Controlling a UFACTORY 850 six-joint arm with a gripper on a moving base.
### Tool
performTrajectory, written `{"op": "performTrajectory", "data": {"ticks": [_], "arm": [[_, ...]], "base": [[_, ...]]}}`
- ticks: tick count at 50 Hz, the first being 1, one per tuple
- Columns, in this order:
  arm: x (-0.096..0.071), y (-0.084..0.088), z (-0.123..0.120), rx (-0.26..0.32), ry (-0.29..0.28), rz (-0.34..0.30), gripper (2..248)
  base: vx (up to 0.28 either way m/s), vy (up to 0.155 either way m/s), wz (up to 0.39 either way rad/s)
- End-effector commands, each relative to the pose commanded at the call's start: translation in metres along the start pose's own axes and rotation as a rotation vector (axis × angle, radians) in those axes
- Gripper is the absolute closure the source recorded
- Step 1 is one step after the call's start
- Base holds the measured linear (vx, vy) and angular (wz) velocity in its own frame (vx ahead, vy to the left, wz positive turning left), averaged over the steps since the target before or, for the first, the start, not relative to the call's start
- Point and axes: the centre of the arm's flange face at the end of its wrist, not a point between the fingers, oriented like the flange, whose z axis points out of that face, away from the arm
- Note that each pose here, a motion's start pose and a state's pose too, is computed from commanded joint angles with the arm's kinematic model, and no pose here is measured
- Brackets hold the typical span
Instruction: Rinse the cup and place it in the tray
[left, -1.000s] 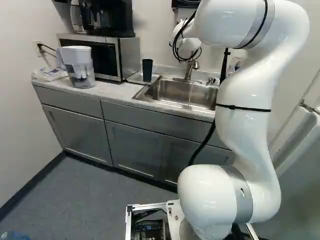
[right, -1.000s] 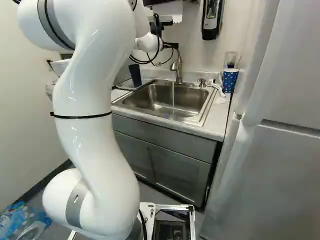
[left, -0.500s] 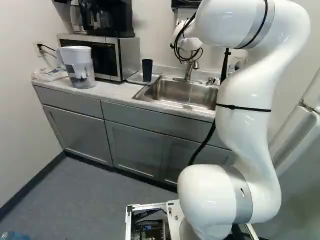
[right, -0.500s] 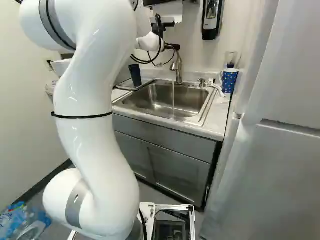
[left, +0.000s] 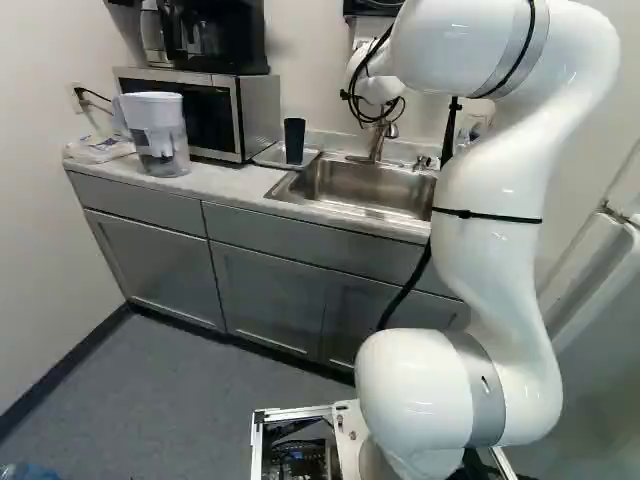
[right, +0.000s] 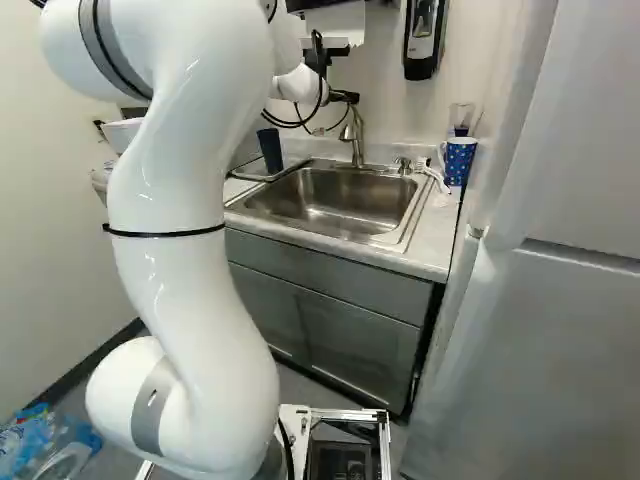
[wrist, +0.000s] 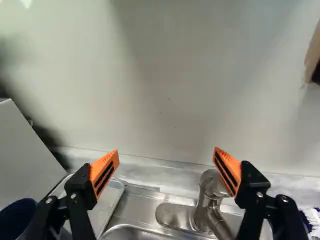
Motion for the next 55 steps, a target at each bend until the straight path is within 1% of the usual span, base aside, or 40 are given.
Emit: {"op": "performTrajectory", "data": {"ticks": [16,26,46,55], "arm": [[0.0,0.0,0.0,0.0,0.002,0.0,3],[0.004,0.0,-0.001,-0.003,0.04,0.0,3],[0.006,-0.004,-0.012,0.0,0.078,-0.001,3],[0.012,-0.008,-0.02,0.007,0.087,-0.002,3]], "base": [[0.0,0.0,0.0],[0.0,0.0,0.0],[0.0,0.0,0.0],[0.0,0.0,0.0]]}}
